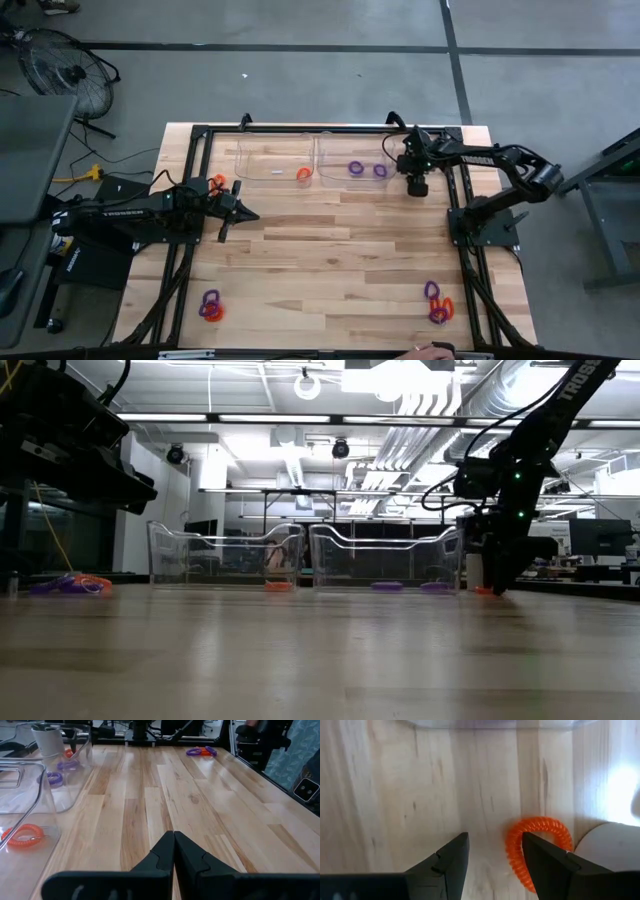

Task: Sort spring keychains
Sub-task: Put the orange spring keychain into the left transparent bin

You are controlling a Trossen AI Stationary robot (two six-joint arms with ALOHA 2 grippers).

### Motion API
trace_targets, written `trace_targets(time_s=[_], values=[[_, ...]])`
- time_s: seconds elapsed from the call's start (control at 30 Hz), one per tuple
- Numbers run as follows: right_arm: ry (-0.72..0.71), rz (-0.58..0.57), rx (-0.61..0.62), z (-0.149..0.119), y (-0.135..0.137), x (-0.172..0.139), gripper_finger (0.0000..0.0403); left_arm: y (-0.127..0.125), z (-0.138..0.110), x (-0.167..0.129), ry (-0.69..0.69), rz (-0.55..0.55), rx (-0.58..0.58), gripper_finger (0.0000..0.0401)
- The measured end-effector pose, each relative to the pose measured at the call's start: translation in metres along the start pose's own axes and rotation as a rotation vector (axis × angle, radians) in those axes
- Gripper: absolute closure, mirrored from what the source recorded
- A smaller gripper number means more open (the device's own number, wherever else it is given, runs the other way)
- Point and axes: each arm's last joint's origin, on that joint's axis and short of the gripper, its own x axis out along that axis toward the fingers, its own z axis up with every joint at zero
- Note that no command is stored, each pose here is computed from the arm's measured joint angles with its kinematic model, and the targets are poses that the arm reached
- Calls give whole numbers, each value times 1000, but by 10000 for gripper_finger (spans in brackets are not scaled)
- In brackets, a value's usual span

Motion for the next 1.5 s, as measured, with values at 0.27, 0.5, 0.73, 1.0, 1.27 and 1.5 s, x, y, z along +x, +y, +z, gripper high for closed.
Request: trace_targets(time_s=[0.27, 0.5, 0.73, 1.0, 1.27, 1.5], values=[[-24, -27, 114, 5, -11, -1, 221, 0, 0, 0, 0, 0, 0, 400], [11, 20, 307, 3, -7, -2, 222, 0, 0, 0, 0, 0, 0, 400], [58, 61, 383, -2, 1, 2, 222, 0, 0, 0, 0, 0, 0, 400], [62, 156, 448, 4, 15, 1, 222, 0, 0, 0, 0, 0, 0, 400], [122, 267, 476, 11, 38, -1, 229, 0, 0, 0, 0, 0, 0, 400], [170, 223, 557, 11, 42, -1, 269, 0, 0, 0, 0, 0, 0, 400]])
